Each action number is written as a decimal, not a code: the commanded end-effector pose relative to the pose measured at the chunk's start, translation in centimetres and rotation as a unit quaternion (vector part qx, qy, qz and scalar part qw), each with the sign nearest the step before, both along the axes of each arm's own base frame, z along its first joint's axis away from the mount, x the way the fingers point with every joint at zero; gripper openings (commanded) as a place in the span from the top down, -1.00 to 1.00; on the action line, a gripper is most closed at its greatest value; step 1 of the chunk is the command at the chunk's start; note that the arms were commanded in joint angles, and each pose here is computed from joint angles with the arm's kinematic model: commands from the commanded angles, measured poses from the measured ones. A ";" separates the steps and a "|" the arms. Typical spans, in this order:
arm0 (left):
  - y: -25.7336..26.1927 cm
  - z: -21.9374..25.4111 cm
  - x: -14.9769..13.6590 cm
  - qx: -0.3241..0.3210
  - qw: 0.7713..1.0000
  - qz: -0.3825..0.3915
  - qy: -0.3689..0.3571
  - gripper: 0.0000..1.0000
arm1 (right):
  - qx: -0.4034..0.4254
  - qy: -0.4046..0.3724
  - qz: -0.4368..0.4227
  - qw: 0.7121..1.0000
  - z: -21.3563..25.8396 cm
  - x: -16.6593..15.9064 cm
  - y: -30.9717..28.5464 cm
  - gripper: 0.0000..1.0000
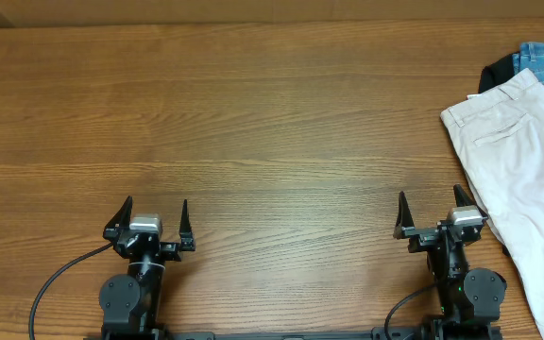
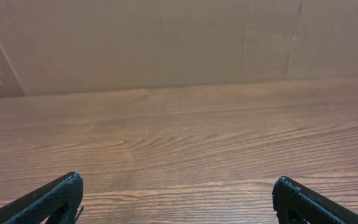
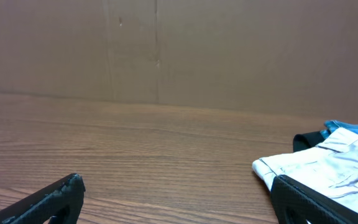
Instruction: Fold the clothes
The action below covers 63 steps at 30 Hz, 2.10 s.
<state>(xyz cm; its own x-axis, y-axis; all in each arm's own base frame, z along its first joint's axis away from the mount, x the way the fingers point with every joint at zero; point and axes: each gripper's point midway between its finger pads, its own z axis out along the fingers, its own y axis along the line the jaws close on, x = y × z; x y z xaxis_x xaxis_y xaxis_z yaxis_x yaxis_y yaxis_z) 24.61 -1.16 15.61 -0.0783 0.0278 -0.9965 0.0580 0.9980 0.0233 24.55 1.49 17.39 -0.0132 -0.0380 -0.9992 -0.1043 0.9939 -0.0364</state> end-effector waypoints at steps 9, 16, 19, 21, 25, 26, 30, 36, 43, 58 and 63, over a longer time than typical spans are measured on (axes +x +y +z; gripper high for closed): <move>0.0 0.0 0.0 0.006 1.000 -0.001 -0.002 -1.00 | 0.031 0.007 -0.037 0.999 -0.5 0.1 -1.3 -1.00; 0.0 0.0 0.0 0.006 1.000 -0.001 -0.002 -1.00 | 0.031 0.007 -0.037 0.999 -0.5 0.1 -1.3 -1.00; 0.0 0.0 0.0 0.006 1.000 -0.001 -0.002 -1.00 | 0.031 0.007 -0.037 0.999 -0.5 0.1 -1.3 -1.00; 0.0 0.0 0.0 0.006 1.000 -0.001 -0.002 -1.00 | 0.031 0.007 -0.037 0.999 -0.5 0.1 -1.3 -1.00; 0.0 0.0 0.0 0.006 1.000 -0.001 -0.002 -1.00 | 0.031 0.007 -0.037 0.999 -0.5 0.1 -1.3 -1.00; 0.0 0.0 0.0 0.006 1.000 -0.001 -0.002 -0.99 | 0.031 0.007 -0.037 0.999 -0.5 0.1 -1.3 -1.00; 0.0 0.0 0.0 0.006 1.000 -0.001 -0.002 -1.00 | 0.031 0.007 -0.037 0.999 -0.5 0.1 -1.3 -1.00; -0.1 0.0 0.0 0.006 1.000 -0.001 -0.002 -1.00 | 0.031 0.007 -0.037 0.999 -0.5 0.1 -1.3 -1.00; -0.1 0.0 0.0 0.006 1.000 -0.001 -0.002 -1.00 | 0.031 0.007 -0.037 0.999 -0.5 0.1 -1.3 -1.00; -0.1 0.0 0.0 0.006 1.000 -0.001 -0.002 -1.00 | 0.031 0.007 -0.037 0.999 -0.5 0.1 -1.3 -1.00; -0.1 0.0 0.0 0.006 1.000 -0.001 -0.002 -1.00 | 0.032 -0.001 -0.028 0.999 -0.1 0.1 -1.0 -1.00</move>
<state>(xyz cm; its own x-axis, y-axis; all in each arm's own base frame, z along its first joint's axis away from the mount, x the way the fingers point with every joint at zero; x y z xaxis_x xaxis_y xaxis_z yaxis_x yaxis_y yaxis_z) 24.61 -1.16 15.61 -0.0783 0.0278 -0.9965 0.0580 0.9980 0.0233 24.63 0.45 17.28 -0.0226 0.0188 -0.9996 -0.0428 0.9989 0.0197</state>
